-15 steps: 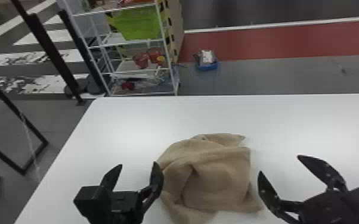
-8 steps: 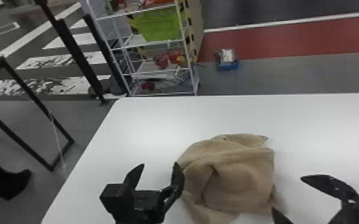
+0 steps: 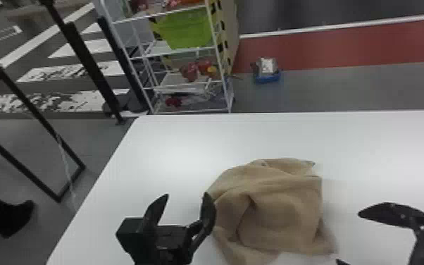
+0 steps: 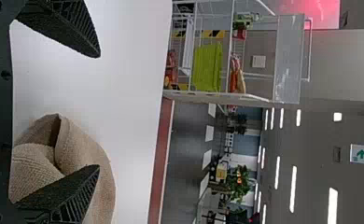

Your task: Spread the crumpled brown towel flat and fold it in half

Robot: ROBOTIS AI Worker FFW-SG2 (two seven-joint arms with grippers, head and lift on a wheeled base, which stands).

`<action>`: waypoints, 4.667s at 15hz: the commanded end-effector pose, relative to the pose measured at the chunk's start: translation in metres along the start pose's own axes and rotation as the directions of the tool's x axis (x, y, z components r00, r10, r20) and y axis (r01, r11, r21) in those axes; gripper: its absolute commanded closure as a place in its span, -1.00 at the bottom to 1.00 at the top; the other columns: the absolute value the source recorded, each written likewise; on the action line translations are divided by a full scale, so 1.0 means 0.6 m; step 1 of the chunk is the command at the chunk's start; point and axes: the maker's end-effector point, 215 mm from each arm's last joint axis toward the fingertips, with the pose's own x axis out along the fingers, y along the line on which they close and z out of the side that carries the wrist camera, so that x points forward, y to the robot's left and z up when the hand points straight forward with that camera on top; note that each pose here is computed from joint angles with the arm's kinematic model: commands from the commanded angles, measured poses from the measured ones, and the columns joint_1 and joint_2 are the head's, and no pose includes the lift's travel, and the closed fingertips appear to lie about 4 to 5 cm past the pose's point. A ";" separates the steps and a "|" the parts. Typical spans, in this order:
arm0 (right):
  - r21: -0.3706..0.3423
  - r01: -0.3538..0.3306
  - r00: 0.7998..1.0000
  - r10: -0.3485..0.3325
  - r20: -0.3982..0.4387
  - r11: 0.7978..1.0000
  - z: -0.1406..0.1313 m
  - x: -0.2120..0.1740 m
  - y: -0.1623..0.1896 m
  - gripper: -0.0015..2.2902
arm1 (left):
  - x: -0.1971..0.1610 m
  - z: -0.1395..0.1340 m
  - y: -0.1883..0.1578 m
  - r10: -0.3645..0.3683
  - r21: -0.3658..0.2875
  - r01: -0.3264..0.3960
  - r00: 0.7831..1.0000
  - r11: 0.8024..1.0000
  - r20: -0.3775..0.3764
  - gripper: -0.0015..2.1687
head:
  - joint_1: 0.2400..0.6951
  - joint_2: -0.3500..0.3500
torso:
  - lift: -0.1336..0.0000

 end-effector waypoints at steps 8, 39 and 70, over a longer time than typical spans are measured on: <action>-0.167 -0.159 0.960 0.112 -0.258 0.973 -0.044 0.001 -0.029 -0.89 | 0.002 -0.001 0.000 0.001 0.005 -0.001 1.000 1.000 -0.004 -0.97 | 1.00 0.79 | -0.84; -0.213 -0.270 0.919 0.185 -0.347 0.939 -0.039 0.111 -0.025 0.24 | 0.014 -0.011 0.003 0.001 0.010 -0.001 1.000 1.000 -0.018 -0.97 | 1.00 0.96 | -0.84; 0.180 0.204 0.932 -0.247 0.267 0.962 0.183 -0.007 -0.279 0.23 | -0.081 -0.095 -0.358 -0.455 0.007 0.471 0.856 0.882 -0.245 -0.92 | 1.00 -0.14 | -0.84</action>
